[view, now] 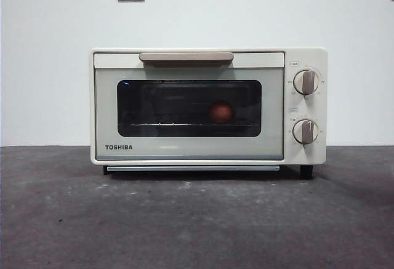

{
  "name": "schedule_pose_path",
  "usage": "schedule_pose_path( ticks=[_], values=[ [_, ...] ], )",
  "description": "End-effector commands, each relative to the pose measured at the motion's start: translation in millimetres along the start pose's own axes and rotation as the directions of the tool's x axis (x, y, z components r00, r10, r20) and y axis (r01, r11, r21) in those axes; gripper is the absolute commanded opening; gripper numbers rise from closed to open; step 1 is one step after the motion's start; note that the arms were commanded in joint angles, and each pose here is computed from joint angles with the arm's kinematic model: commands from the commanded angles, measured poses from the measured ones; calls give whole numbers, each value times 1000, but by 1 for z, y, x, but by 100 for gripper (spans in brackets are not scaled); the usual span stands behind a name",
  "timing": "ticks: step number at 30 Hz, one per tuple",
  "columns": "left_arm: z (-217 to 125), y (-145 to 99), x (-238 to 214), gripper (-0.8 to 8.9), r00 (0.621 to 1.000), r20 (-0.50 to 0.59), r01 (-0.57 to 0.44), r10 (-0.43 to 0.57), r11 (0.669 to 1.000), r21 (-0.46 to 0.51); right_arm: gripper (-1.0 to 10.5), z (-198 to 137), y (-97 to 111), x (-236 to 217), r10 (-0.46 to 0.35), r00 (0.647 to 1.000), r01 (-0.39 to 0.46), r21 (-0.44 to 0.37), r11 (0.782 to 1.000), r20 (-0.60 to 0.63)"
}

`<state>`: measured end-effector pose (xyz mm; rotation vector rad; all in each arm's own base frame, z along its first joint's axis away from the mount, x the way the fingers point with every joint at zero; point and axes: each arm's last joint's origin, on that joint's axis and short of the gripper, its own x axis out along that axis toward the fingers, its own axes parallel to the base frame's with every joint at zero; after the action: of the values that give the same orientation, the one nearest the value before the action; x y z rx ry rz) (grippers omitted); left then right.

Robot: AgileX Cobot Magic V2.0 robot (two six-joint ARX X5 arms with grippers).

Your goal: Eggoven

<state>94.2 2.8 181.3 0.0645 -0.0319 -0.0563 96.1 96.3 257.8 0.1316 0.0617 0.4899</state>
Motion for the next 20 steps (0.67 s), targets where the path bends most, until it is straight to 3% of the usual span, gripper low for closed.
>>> schedule_pose_path(
  ticks=[1,9,20],
  values=[
    [-12,1,1,8,999,-32,-13,12,1000,-6,4,0,1,0,7,1000,-7,-10,1000,5],
    [-32,-1,1,8,982,-188,-12,2,999,-49,4,1,2,0,8,1000,-8,-9,1000,8],
    [-33,-1,1,8,982,-189,-11,2,999,-49,4,2,2,0,9,1000,-9,-5,1000,18]
  ],
)
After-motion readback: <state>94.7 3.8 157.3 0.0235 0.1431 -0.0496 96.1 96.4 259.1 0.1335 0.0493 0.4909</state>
